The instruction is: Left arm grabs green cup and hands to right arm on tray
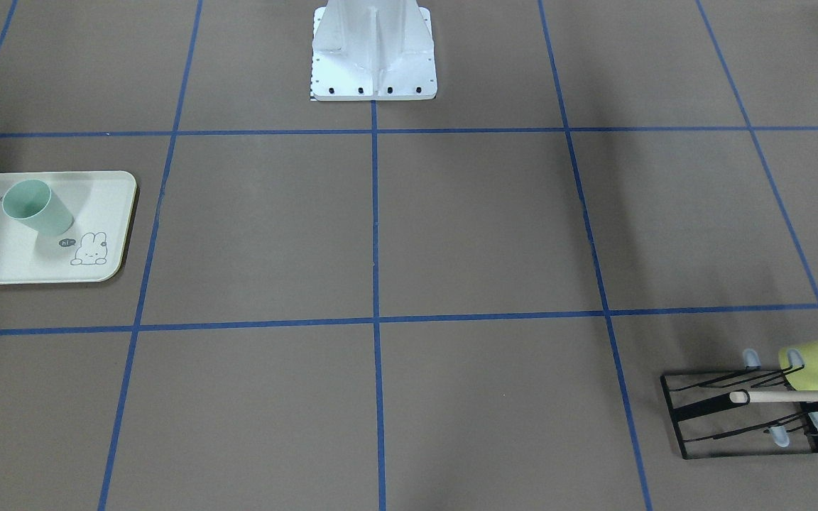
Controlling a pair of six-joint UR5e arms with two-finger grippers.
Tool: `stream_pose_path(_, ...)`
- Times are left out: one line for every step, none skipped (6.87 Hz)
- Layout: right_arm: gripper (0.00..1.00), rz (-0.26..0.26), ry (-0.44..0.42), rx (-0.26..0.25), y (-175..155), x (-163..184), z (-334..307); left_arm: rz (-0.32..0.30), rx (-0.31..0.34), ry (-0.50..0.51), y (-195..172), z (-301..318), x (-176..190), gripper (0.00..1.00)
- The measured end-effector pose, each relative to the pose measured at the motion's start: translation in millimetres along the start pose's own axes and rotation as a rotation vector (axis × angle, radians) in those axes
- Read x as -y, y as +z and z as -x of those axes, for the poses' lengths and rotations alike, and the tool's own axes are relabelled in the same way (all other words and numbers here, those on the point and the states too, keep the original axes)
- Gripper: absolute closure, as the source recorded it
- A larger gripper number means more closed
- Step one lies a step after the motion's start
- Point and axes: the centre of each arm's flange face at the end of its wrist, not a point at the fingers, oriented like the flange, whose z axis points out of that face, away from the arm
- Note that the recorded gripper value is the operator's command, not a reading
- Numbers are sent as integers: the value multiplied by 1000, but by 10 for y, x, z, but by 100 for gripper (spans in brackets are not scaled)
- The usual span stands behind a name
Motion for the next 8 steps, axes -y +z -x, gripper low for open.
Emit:
stream_pose_path(1, 7, 8, -20, 54, -60, -89, -1, 2, 0, -4, 0, 4, 0)
stream_pose_path(1, 7, 6, -55, 148, -108, -238, -3, 3, 1, -12, -5, 15, 0)
stream_pose_path(1, -6, -10, -83, 236, -106, -379, -4, 5, 3, -21, -12, 32, 0)
stream_pose_path(1, -18, -23, -96, 289, -94, -459, -6, 6, 4, -30, -20, 47, 0)
stream_pose_path(1, -23, -28, -100, 311, -85, -479, -7, 7, 5, -36, -25, 56, 0)
stream_pose_path(1, -22, -36, -102, 338, -75, -457, -7, 8, 6, -38, -26, 59, 0)
stream_pose_path(1, -13, -45, -106, 389, -65, -416, -7, 11, 6, -38, -22, 60, 0)
stream_pose_path(1, -4, -53, -112, 436, -58, -388, -6, 21, 6, -38, -12, 62, 0)
